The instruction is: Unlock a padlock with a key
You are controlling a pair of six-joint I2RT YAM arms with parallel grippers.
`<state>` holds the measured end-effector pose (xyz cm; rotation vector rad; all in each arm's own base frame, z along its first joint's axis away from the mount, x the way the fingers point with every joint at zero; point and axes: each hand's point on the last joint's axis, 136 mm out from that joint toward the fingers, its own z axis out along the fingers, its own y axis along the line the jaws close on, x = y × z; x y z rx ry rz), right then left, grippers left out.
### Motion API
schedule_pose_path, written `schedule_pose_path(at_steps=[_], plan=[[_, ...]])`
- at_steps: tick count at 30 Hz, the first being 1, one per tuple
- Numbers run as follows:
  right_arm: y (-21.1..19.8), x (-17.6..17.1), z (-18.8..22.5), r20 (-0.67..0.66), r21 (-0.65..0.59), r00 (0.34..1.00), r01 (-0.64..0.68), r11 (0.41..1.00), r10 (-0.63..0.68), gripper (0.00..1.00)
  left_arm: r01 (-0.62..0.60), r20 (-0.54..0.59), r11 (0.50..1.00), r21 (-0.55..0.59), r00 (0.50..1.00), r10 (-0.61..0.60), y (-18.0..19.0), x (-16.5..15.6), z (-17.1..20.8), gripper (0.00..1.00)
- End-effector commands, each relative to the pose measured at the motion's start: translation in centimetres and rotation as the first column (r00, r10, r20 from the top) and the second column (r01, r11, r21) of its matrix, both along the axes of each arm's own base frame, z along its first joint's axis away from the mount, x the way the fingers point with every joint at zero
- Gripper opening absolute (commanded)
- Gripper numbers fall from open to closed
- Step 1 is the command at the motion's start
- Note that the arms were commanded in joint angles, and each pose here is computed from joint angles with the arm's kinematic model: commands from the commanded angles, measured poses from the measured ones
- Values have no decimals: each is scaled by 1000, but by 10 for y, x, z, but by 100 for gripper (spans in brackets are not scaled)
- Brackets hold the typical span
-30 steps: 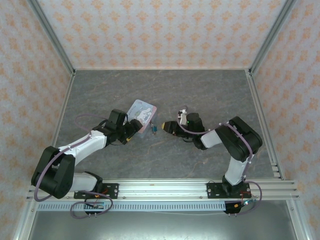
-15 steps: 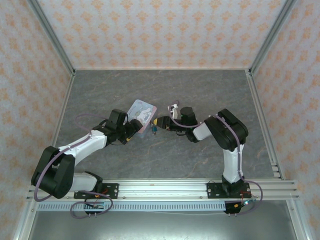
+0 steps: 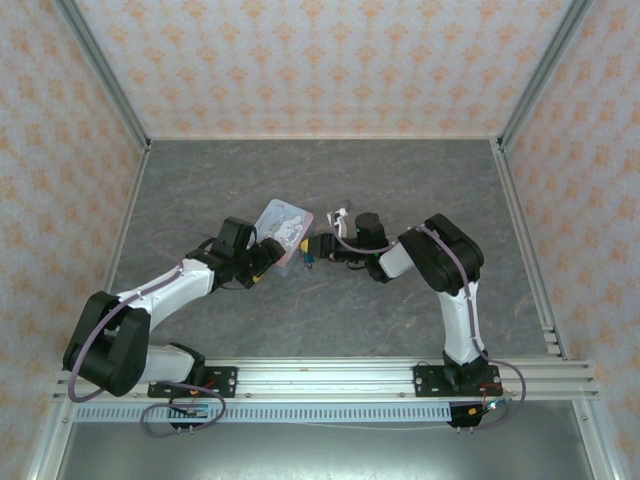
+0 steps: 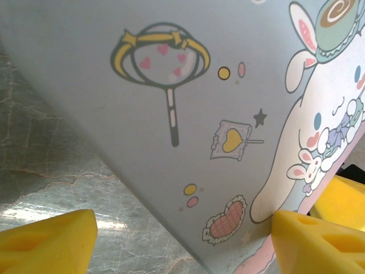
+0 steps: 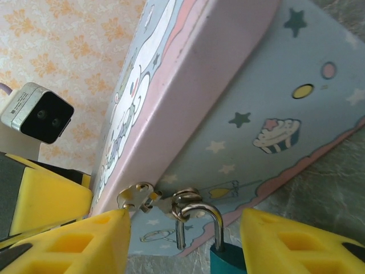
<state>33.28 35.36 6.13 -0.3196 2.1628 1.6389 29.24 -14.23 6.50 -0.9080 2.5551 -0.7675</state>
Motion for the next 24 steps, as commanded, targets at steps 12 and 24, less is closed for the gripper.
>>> schedule_pose_path(at_steps=[12, 24], plan=[[13, -19, 4, 27, 24, 996, -85, 996, 84, 45, -19, -83, 996, 90, 996, 27, 15, -12, -16, 79], [6, -14, 10, 40, 28, 998, -42, 999, 41, 27, -22, -82, 995, 93, 996, 29, 16, -13, -16, 79]])
